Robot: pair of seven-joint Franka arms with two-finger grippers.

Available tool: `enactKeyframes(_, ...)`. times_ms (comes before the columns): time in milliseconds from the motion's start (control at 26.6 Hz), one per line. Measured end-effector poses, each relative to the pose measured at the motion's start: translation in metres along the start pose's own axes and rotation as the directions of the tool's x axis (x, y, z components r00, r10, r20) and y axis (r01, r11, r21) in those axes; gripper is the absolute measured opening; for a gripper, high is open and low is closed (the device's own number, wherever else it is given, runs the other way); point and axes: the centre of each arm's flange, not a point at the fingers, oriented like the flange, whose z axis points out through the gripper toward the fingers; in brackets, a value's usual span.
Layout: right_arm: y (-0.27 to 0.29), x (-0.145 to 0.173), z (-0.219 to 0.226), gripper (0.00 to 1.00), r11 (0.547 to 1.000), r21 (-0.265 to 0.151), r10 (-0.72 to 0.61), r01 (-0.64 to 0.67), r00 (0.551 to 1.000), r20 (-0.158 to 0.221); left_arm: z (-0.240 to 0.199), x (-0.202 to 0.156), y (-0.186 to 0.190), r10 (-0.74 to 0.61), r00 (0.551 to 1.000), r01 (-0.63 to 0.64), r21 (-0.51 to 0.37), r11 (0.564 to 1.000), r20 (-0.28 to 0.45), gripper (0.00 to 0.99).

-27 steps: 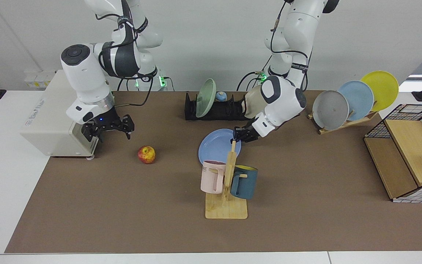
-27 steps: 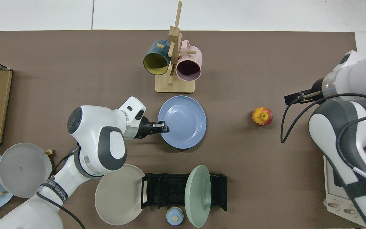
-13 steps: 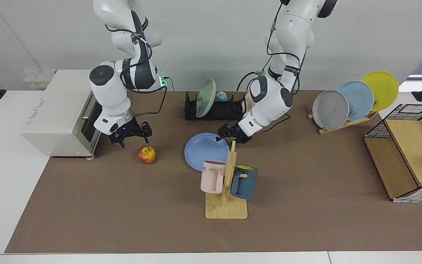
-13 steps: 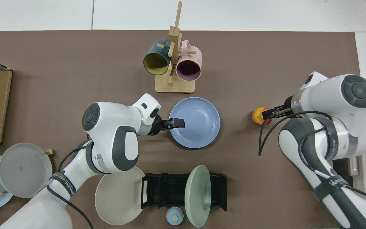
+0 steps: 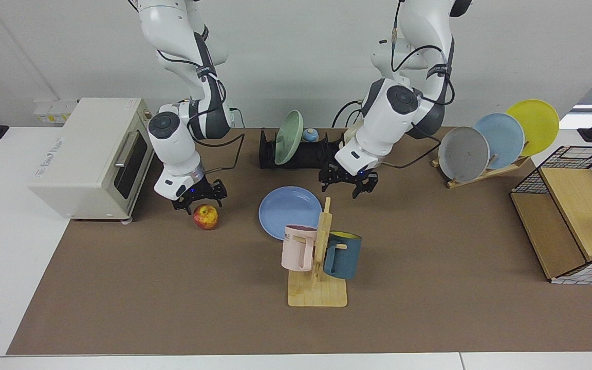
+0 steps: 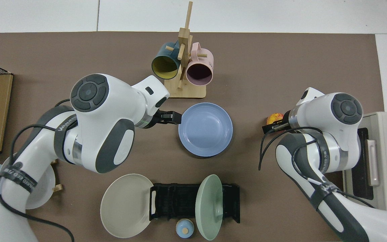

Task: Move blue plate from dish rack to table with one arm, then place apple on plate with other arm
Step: 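Release the plate and withdraw the left gripper while the right gripper grasps the apple, then carry the apple with the right gripper over the blue plate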

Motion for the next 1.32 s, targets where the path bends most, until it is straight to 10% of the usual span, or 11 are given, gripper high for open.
enactKeyframes(601,0.015,-0.011,0.032,0.97,0.996,-0.011,-0.091,0.09,0.996,-0.014,-0.104,-0.029,-0.016,-0.045,0.999,0.045,0.136,0.99,0.0,0.991)
enactKeyframes(827,0.007,-0.008,0.031,0.71,0.993,-0.012,-0.114,0.114,0.993,-0.021,-0.117,-0.035,-0.018,-0.05,0.999,0.05,0.176,0.983,-0.002,0.991)
enactKeyframes(1315,-0.02,0.026,-0.038,0.71,0.999,-0.01,-0.041,0.04,0.993,-0.113,-0.157,-0.042,-0.041,-0.067,0.998,0.063,0.298,0.953,0.002,0.991)
